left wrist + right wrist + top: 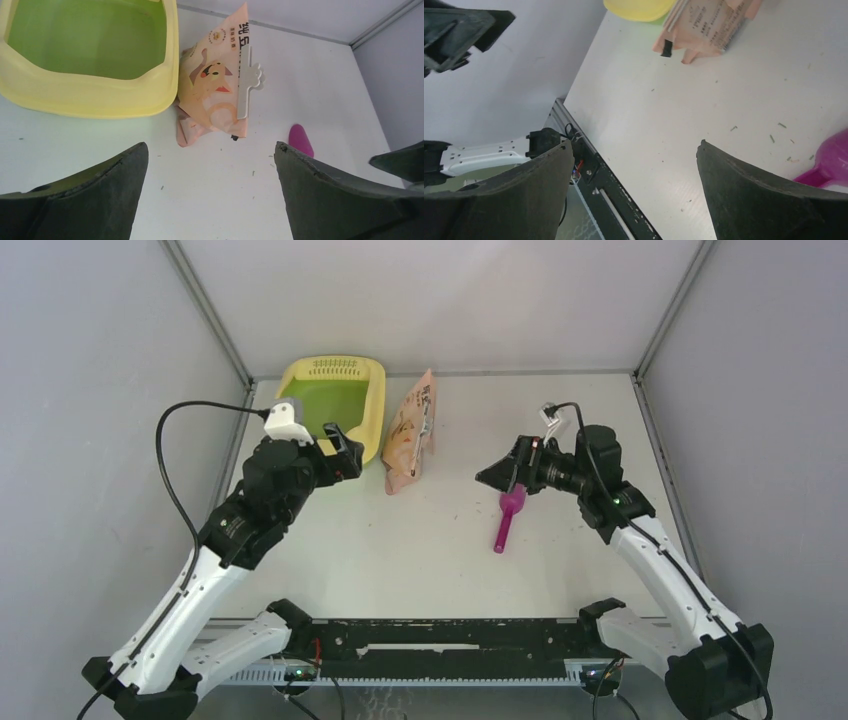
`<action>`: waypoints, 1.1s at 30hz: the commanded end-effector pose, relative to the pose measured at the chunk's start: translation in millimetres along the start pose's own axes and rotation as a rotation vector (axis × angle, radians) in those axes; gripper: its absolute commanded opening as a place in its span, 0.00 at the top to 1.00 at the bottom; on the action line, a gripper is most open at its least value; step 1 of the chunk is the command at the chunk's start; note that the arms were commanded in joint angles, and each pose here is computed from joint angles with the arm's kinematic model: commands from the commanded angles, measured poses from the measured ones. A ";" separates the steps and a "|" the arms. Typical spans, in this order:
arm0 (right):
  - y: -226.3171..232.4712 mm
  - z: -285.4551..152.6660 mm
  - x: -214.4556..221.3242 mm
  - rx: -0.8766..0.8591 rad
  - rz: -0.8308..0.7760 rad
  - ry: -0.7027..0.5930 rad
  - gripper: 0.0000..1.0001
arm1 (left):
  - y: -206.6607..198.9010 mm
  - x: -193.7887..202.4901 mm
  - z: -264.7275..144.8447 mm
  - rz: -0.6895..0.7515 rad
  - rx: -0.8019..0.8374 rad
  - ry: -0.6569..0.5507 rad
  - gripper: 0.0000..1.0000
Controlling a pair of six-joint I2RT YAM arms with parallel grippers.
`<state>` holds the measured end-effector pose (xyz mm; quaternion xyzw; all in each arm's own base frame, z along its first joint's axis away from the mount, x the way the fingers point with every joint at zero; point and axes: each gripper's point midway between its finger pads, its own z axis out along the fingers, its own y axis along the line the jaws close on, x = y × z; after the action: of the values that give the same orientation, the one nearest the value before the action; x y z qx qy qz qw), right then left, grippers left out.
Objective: Fill the litter box with clean litter
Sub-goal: Move the cat litter bag to the center of the board.
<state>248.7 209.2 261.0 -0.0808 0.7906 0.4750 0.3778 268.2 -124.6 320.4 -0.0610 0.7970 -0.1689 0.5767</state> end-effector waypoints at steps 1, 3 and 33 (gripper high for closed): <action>-10.3 6.7 -7.4 0.062 -0.031 -0.019 0.01 | -10.5 -2.2 1.8 -0.080 0.051 -0.027 0.00; -10.0 7.4 -8.8 0.062 -0.026 -0.024 0.01 | -14.5 -1.2 1.3 -0.085 0.082 -0.035 0.00; -42.7 121.2 -57.4 0.247 0.076 0.148 0.14 | 85.0 -32.1 30.5 -0.218 -0.204 0.017 0.00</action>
<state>342.3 264.0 239.7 -0.0352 0.8572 0.4311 0.2795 315.9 -56.0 311.7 -0.1843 0.8137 -0.1262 0.5366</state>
